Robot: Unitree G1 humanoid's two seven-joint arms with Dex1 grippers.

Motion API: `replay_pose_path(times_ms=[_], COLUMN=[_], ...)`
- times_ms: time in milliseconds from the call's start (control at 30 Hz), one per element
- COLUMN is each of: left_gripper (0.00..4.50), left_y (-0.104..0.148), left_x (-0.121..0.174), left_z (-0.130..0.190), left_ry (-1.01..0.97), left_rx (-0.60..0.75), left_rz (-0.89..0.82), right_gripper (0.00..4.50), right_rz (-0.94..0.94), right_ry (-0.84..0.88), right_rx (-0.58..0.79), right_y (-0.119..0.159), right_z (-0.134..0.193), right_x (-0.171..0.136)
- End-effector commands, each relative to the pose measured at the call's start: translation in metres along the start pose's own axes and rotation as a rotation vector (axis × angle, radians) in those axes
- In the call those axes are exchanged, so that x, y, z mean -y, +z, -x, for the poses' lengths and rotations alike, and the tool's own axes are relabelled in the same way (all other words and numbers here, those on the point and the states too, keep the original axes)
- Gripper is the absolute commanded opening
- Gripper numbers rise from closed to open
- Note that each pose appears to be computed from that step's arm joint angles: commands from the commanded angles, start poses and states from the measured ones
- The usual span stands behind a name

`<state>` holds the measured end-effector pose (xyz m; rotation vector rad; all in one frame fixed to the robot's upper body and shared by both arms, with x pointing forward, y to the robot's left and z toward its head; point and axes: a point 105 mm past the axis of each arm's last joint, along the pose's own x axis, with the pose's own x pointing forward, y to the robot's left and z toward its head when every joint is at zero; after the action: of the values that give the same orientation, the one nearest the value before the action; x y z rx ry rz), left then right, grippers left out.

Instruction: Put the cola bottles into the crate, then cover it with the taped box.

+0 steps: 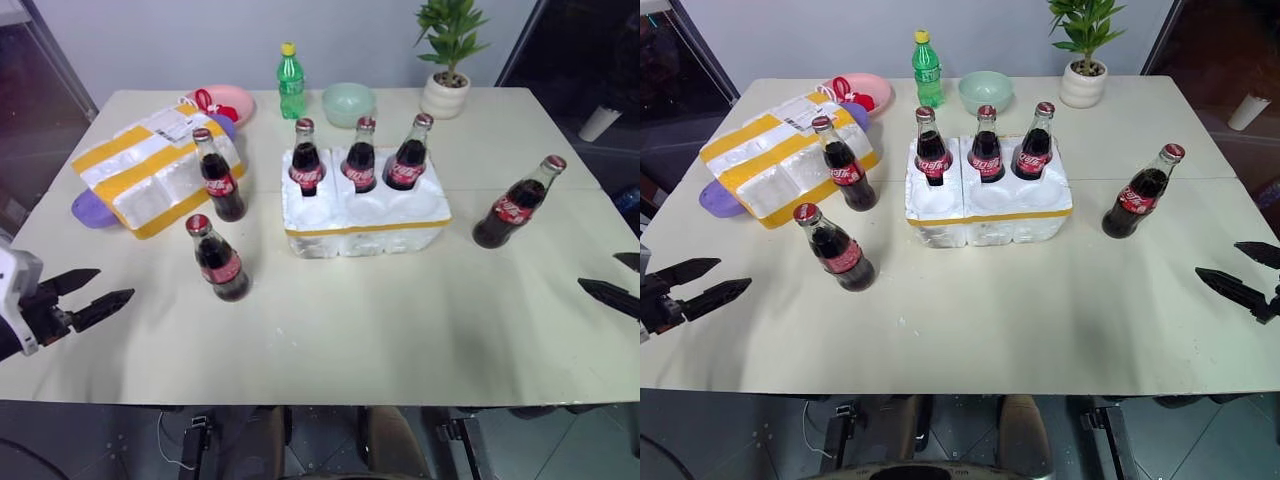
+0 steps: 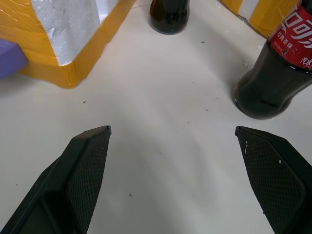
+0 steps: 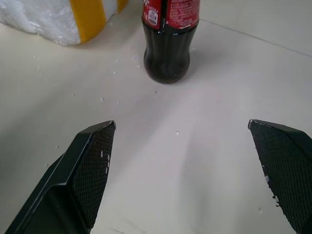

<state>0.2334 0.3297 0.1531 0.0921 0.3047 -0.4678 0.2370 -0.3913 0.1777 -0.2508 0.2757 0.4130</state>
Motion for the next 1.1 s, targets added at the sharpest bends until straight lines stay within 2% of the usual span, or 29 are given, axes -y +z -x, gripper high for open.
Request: replay_pose_path(times_ms=[33,467,633,700,867,1000,1100], left_gripper=[4.29,4.29,4.29,4.29,4.29,4.29,4.29], left_y=[0.014,0.013,0.027,0.033,0.047,0.054,0.054], left_x=[0.001,0.001,0.012,0.020,0.041,0.057,0.066], left_z=[0.003,-0.008,-0.019,-0.021,-0.025,-0.038,-0.049], left_ry=[0.005,0.021,-0.070,-0.135,-0.337,-0.451,-0.512], left_rx=[0.049,0.065,0.099,0.114,0.099,0.105,0.101], left_rz=[-0.028,-0.022,-0.037,-0.043,-0.118,-0.189,-0.203], right_gripper=[4.50,4.50,4.50,4.50,4.50,4.50,4.50], right_rz=[0.042,0.035,0.033,0.054,0.096,0.130,0.158], right_ry=[-0.018,-0.032,0.016,0.082,0.444,0.638,0.707], right_rx=[0.014,0.010,0.037,0.040,0.116,0.120,0.138], right_y=[0.009,0.002,0.017,0.027,0.076,0.087,0.094], right_z=[0.003,0.006,0.005,0.002,-0.010,-0.017,-0.021], right_x=[0.005,0.006,0.004,-0.005,-0.070,-0.115,-0.137])
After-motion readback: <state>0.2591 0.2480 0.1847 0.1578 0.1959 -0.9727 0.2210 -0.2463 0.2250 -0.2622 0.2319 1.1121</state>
